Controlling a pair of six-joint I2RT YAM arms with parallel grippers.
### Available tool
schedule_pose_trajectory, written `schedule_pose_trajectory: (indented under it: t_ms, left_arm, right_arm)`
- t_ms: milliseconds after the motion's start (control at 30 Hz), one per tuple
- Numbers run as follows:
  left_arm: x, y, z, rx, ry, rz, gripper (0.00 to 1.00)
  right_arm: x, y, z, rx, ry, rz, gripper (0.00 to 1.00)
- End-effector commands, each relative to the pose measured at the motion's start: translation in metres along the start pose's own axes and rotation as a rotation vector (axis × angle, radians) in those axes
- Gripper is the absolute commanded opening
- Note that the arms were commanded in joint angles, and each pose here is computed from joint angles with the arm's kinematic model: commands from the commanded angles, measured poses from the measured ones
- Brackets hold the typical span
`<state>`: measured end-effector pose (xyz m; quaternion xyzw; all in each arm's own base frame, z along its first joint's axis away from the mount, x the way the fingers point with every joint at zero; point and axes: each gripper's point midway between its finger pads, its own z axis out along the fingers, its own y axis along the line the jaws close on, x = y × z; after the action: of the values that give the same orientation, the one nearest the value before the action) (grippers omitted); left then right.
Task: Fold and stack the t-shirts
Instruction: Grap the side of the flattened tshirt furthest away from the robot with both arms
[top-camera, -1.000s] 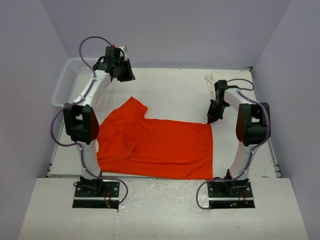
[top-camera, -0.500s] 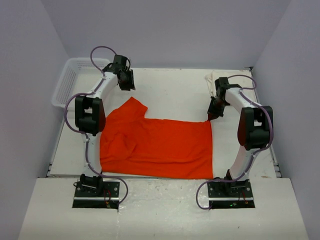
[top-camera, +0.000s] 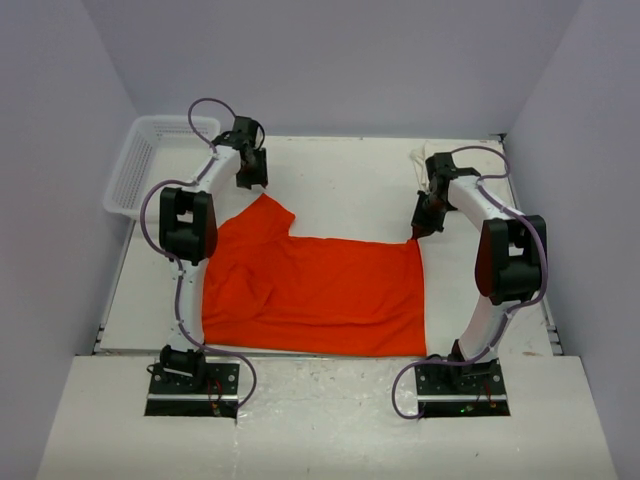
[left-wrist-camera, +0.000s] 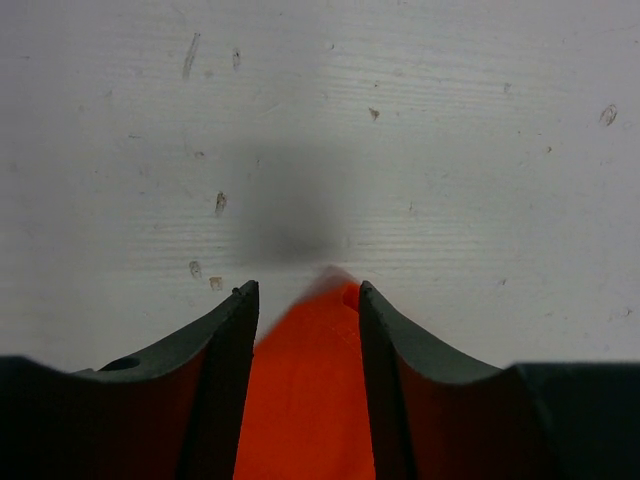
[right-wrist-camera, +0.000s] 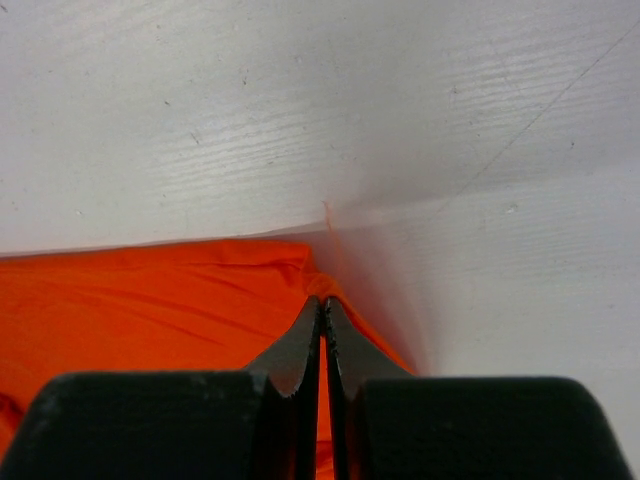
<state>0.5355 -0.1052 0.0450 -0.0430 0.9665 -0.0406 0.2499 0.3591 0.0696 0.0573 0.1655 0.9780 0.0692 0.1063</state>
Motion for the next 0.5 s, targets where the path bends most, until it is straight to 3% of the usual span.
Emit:
schedule_pose_trajectory:
  t_ms: [0,467]
  left_arm:
    - [-0.007,0.001,-0.003,-0.025,-0.018,0.038,0.47]
    - [0.015,-0.02,0.011,-0.023,0.032,0.091,0.45]
  right_arm:
    - [-0.008,0.009,-0.008,-0.039,-0.028,-0.012,0.0]
    - [-0.007,0.009,-0.009,-0.037,-0.027,-0.013,0.0]
